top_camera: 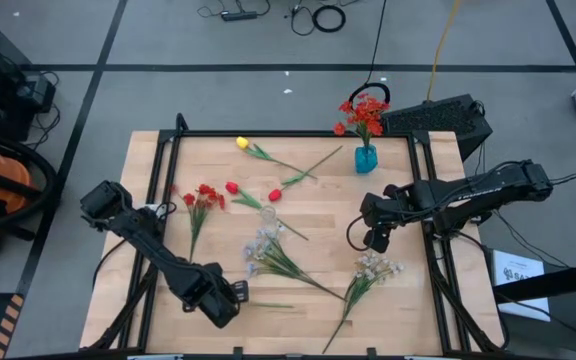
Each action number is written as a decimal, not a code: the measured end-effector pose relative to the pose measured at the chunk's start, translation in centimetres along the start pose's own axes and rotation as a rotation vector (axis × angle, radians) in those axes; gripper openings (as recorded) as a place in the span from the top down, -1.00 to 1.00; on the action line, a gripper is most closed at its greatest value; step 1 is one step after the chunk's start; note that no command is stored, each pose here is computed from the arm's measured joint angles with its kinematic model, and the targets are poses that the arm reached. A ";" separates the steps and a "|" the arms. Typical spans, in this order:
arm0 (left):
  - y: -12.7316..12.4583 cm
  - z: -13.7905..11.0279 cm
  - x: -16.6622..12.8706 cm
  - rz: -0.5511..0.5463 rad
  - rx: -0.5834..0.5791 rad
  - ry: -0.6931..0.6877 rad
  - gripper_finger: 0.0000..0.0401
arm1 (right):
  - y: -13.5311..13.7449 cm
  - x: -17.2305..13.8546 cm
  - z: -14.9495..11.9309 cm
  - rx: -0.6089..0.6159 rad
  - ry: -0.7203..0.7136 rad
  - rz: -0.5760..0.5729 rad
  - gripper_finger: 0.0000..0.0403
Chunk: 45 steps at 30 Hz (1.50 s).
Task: Sort flowers into vase by color
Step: Put the bottom yellow flower into the transparent flower vase
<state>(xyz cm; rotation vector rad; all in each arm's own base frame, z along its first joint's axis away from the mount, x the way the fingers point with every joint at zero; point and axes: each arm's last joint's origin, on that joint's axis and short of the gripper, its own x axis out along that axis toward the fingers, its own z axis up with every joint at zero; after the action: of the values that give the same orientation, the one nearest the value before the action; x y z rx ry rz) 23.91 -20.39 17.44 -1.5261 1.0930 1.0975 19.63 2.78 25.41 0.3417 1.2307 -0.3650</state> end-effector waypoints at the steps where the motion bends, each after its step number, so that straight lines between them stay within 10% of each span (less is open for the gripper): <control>1: 0.0 0.1 0.0 0.008 -0.011 -0.009 0.25 | 0.0 0.0 0.0 -0.003 -0.002 0.001 1.00; 16: -0.4 0.7 0.0 -0.016 -0.049 -0.052 0.25 | 0.3 0.0 0.4 0.007 -0.044 0.024 1.00; 30: -0.7 0.9 0.2 -0.090 -0.347 -0.090 0.25 | 0.4 0.0 0.6 0.007 -0.062 0.034 1.00; 45: -0.3 0.2 2.3 0.086 -0.588 -0.027 0.25 | 0.4 0.0 0.6 0.001 -0.062 0.036 1.00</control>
<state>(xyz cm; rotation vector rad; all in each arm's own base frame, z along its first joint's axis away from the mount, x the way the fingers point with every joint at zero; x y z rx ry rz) 24.68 -20.44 15.20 -1.9151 0.8600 1.5895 20.29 2.85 25.62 0.3505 1.1625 -0.3428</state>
